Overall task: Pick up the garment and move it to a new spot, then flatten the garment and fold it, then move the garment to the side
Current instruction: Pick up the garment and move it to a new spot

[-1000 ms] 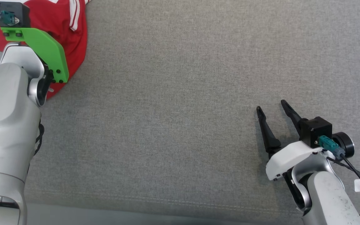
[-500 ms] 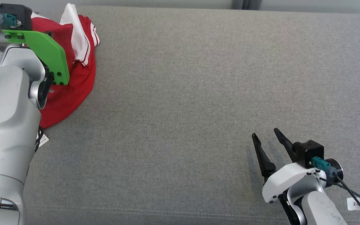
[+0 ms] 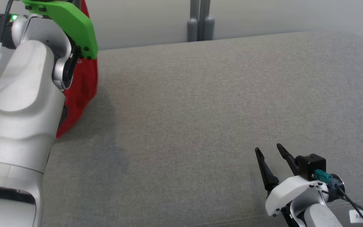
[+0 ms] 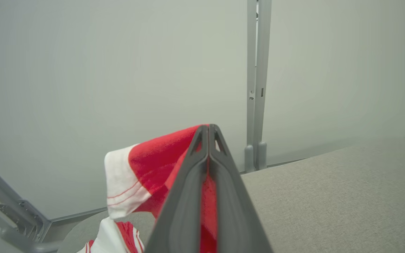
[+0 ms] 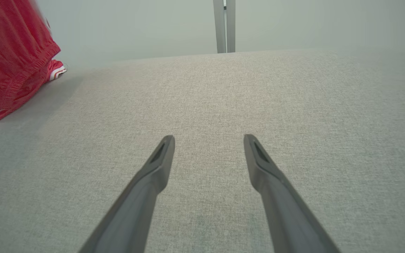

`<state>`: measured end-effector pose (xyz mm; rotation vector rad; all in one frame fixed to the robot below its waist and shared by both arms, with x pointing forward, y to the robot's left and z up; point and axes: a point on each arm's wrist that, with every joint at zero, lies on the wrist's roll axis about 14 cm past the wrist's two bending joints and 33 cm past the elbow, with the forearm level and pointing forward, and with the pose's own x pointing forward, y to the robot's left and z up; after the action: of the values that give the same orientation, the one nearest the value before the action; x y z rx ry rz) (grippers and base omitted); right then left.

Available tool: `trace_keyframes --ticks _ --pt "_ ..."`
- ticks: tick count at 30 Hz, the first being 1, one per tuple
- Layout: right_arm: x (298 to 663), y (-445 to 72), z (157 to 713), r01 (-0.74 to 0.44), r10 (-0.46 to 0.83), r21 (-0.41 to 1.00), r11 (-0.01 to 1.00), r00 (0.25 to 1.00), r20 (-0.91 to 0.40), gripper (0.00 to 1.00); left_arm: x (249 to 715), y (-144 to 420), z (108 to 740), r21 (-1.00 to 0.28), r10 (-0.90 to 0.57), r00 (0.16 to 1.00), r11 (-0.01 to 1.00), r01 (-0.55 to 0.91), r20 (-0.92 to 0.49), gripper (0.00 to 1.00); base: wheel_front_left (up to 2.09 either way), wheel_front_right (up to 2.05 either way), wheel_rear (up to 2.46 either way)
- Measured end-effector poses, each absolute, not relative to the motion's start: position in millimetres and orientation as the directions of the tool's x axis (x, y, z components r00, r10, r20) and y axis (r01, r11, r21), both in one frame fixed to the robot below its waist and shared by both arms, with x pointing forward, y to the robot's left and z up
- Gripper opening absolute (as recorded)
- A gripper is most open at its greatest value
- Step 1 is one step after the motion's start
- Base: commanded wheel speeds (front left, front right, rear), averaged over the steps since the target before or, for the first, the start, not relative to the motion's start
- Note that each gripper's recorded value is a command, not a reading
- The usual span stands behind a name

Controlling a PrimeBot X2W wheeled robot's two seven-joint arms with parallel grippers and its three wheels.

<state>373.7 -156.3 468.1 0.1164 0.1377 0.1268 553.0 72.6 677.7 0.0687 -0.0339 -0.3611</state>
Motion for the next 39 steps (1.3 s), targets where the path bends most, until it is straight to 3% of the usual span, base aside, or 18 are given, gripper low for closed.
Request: trace_keyframes --ticks 4,10,17,21,27,35,39 --pt "364.8 -172.2 470.9 -0.071 0.086 0.124 0.99 0.989 -0.121 1.0 548.4 29.9 699.9 0.075 -0.441 0.893 0.897 0.435 0.09 0.0 0.0 0.0 0.0" --pt "346.5 -204.5 473.8 0.031 -0.018 0.126 0.992 0.994 -0.108 1.0 526.6 -60.1 735.2 0.044 -0.608 0.766 0.789 0.613 0.209 0.0 0.0 0.0 0.0" --pt "336.9 -234.8 470.0 0.13 -0.116 0.132 0.983 0.987 -0.11 1.0 517.7 -122.1 700.2 -0.044 -0.714 0.685 0.687 0.725 0.143 0.0 0.0 0.0 0.0" --pt "342.0 -240.2 461.8 0.15 -0.132 0.134 0.98 0.983 -0.13 1.0 529.9 -113.6 613.2 -0.09 -0.695 0.718 0.718 0.69 -0.041 0.0 0.0 0.0 0.0" --pt "357.0 -236.0 452.6 0.135 -0.115 0.134 0.982 0.982 -0.149 1.0 550.3 -55.0 515.6 -0.096 -0.571 0.785 0.818 0.566 -0.24 0.0 0.0 0.0 0.0" --pt "367.5 -227.2 443.9 0.107 -0.084 0.133 0.985 0.982 -0.169 1.0 549.9 10.9 459.4 -0.047 -0.439 0.824 0.89 0.454 -0.36 0.0 0.0 0.0 0.0" --pt "368.2 -226.1 446.8 0.101 -0.08 0.13 0.986 0.984 -0.161 1.0 535.5 20.0 444.3 -0.088 -0.426 0.814 0.899 0.428 -0.394 0.0 0.0 0.0 0.0"
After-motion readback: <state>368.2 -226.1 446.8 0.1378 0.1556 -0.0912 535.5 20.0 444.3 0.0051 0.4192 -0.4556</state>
